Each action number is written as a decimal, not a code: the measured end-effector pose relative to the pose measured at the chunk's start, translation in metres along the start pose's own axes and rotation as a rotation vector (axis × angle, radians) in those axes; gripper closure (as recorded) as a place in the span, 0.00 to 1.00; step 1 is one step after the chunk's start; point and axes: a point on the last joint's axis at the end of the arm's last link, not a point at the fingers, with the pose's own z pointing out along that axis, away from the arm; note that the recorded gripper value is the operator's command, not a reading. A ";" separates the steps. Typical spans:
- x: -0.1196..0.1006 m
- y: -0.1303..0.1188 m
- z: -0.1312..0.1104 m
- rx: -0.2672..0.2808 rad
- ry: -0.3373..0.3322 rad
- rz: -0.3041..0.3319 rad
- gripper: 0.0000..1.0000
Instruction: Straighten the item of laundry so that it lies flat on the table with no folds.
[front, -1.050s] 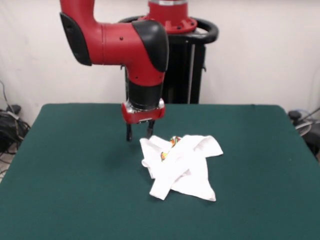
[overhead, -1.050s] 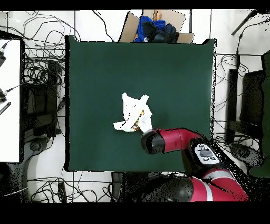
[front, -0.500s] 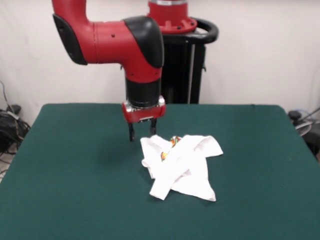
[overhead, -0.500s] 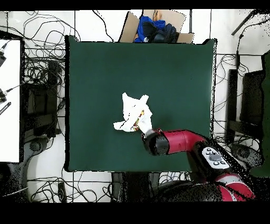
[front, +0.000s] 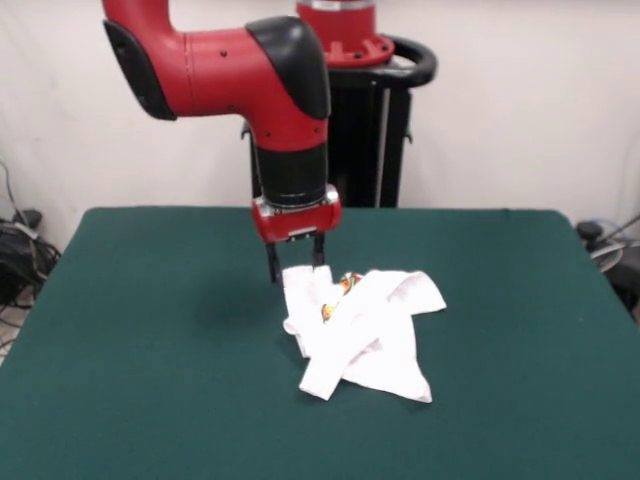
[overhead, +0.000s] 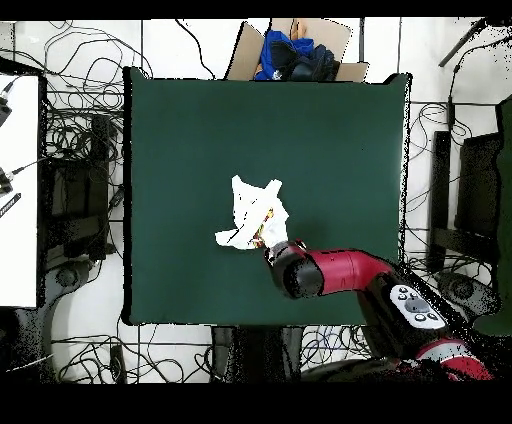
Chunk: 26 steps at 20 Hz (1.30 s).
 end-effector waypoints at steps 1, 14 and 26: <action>-0.005 0.000 -0.002 0.004 -0.028 -0.002 0.00; -0.018 0.008 -0.003 0.009 -0.129 -0.024 0.00; -0.018 0.010 -0.002 0.005 -0.128 -0.027 1.00</action>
